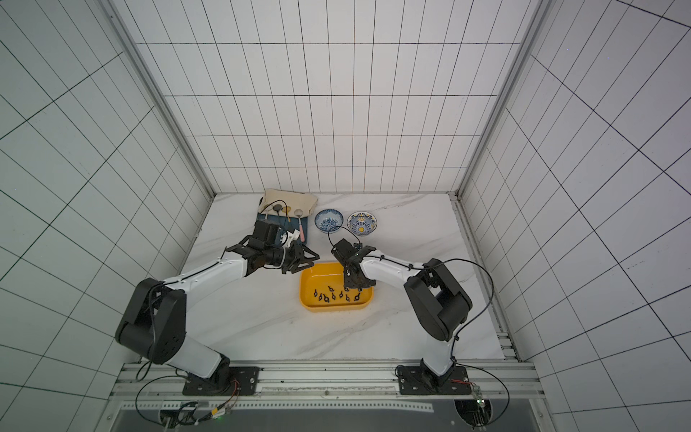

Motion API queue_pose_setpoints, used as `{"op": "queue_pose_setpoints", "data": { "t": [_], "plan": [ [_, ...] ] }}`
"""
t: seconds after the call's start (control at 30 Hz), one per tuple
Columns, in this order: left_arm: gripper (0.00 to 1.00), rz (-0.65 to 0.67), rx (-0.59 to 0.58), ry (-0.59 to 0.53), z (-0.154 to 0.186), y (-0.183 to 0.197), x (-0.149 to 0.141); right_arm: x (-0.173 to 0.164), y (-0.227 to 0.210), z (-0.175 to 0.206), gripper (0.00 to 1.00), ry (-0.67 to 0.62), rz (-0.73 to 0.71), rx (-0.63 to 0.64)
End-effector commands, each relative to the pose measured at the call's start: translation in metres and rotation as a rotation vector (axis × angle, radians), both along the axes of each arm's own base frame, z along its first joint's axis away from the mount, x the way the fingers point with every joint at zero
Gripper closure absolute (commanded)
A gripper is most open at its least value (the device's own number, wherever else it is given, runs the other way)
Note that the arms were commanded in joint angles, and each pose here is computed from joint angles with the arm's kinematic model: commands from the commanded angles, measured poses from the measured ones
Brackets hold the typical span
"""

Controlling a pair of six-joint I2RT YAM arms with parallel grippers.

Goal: Take out the wing nut from the storage box
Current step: Pick up the wing nut from the storage box.

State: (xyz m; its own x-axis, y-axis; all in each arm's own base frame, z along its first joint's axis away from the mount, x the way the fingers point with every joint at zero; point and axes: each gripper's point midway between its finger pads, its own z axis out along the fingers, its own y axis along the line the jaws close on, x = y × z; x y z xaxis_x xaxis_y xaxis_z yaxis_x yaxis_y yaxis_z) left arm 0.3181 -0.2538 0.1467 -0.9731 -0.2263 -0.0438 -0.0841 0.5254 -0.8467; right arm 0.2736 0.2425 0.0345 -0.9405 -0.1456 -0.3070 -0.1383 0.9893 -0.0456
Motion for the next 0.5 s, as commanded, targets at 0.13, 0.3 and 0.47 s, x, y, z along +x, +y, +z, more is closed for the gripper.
{"op": "queue_pose_setpoints", "data": {
  "t": [0.13, 0.3, 0.47],
  "plan": [
    [0.58, -0.007, -0.003, -0.007, -0.003, -0.0011, -0.0004, 0.0073, 0.0115, -0.0027, 0.77, -0.003, -0.002, 0.009],
    [0.58, -0.006, 0.001, -0.002, -0.0055, -0.0004, -0.0005, 0.0071, 0.0101, -0.0053, 0.79, 0.001, -0.003, -0.001],
    [0.58, -0.006, 0.001, -0.003, -0.0059, -0.0007, -0.0003, 0.0081, 0.0077, -0.0061, 0.88, -0.004, -0.009, -0.004]
  ]
}}
